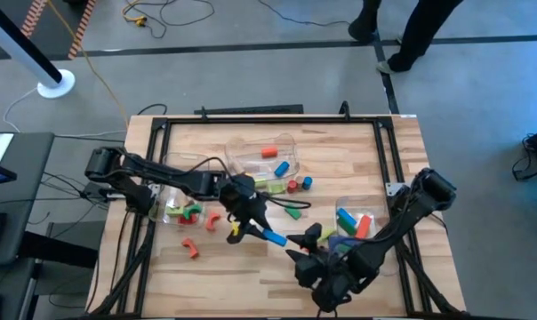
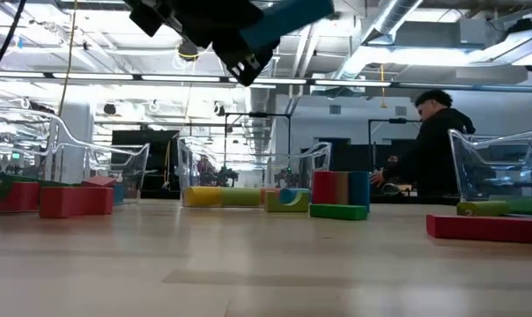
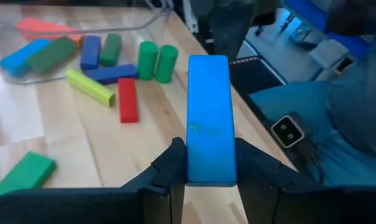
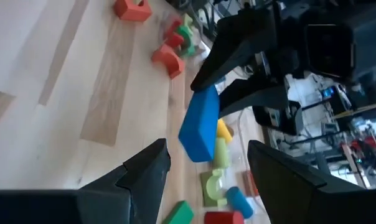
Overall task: Sort blocks by size
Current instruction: Put the blue rectangular block into the right transparent bin
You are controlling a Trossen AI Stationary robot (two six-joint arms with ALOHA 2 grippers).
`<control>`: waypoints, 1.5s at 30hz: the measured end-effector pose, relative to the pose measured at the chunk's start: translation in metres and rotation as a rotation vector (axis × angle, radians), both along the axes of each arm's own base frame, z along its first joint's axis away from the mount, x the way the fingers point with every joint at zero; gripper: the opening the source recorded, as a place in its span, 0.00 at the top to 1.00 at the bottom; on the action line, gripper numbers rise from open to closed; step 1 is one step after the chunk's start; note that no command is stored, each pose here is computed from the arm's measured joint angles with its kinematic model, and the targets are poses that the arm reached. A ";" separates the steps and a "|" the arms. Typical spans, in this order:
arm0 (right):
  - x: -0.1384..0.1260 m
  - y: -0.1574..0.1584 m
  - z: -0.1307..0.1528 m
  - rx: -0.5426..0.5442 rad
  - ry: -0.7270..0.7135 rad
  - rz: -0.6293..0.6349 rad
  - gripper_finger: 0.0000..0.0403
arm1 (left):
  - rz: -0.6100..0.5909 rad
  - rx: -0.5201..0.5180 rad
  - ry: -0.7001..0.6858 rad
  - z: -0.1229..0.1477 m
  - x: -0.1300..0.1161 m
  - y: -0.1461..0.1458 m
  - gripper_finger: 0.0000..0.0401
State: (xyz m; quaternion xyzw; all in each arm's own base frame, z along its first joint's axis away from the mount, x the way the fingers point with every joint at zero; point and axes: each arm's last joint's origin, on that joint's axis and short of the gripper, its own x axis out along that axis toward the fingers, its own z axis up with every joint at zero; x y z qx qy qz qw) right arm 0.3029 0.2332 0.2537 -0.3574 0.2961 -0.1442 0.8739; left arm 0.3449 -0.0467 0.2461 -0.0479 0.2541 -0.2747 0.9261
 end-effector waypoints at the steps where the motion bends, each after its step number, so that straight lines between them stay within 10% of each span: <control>1: 0.002 -0.001 0.001 -0.004 0.002 0.005 0.37 | -0.004 -0.002 -0.003 0.000 0.000 0.000 0.73; 16: 0.018 -0.005 -0.001 -0.026 0.022 0.060 0.38 | -0.079 -0.096 -0.063 0.009 0.002 0.000 0.73; 32: 0.026 -0.003 -0.014 -0.159 0.015 0.017 0.72 | -0.091 -0.121 -0.033 0.008 0.002 0.000 0.73; 45: 0.029 -0.001 -0.012 -0.140 -0.002 0.038 0.63 | -0.052 -0.121 -0.029 0.007 0.003 0.007 0.73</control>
